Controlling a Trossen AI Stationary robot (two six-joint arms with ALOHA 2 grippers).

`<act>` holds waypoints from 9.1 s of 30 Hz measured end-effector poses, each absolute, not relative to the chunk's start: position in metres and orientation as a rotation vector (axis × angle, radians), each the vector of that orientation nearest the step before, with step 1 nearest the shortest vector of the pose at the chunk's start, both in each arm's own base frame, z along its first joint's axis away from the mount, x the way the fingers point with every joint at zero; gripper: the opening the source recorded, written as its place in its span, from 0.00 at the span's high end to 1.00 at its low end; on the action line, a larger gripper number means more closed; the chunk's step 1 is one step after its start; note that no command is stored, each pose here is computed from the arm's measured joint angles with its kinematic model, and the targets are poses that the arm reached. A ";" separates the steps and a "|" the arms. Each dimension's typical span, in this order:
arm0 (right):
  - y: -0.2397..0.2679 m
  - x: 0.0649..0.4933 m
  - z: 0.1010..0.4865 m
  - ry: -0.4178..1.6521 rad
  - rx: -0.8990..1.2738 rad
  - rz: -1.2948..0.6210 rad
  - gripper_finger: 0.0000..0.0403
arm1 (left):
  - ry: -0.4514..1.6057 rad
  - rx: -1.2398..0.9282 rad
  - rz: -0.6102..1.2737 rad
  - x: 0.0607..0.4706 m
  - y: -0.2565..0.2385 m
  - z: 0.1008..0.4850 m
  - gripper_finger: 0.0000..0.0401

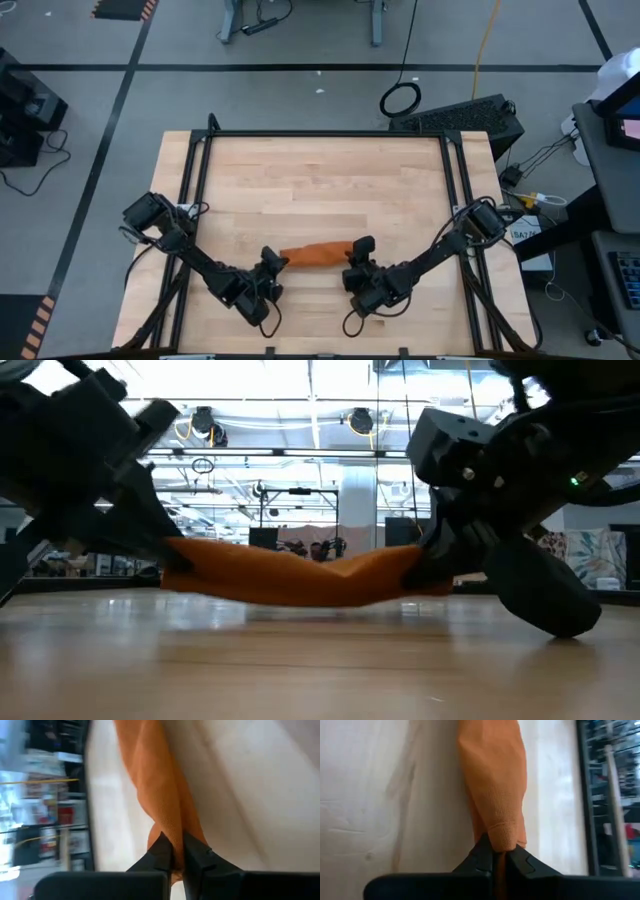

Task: Roll towel
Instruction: Roll the brown towel, then return to Home Position

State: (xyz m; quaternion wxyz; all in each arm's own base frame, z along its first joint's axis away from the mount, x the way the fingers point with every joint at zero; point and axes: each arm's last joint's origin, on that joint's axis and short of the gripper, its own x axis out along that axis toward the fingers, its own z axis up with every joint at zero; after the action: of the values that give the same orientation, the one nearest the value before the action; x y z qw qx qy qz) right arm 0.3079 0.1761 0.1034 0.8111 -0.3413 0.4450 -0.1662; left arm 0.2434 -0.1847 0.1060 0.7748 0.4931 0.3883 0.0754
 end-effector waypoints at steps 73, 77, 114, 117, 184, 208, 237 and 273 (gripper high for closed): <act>0.078 0.168 0.201 0.283 -0.233 -0.010 0.99 | 0.209 0.231 0.109 0.219 -0.109 0.201 0.99; 0.064 0.164 0.199 0.221 -0.226 0.019 0.99 | 0.170 0.188 0.072 0.209 -0.090 0.189 0.99; -0.006 0.140 0.160 0.066 -0.178 -0.095 1.00 | 0.048 0.066 0.123 0.153 -0.017 0.151 0.99; -0.007 0.136 0.159 0.087 -0.168 -0.099 1.00 | 0.020 0.067 0.123 0.150 -0.017 0.156 0.99; -0.001 0.097 0.171 -0.042 -0.108 0.046 1.00 | -0.014 -0.051 0.033 0.094 -0.014 0.171 1.00; -0.001 0.097 0.171 -0.039 -0.050 0.045 1.00 | -0.017 0.008 0.055 0.093 -0.018 0.172 0.97; 0.005 0.097 0.171 -0.037 -0.012 0.104 1.00 | -0.018 0.002 0.053 0.093 -0.018 0.172 0.96; 0.005 0.097 0.171 -0.037 -0.012 0.104 1.00 | -0.018 0.001 0.055 0.093 -0.018 0.172 0.96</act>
State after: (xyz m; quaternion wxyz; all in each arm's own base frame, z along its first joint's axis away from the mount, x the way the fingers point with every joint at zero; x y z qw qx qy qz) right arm 0.0967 0.0049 0.1707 0.9985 -0.0061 -0.0187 0.0519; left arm 0.0931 -0.0176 0.1722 0.9996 0.0007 -0.0090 0.0273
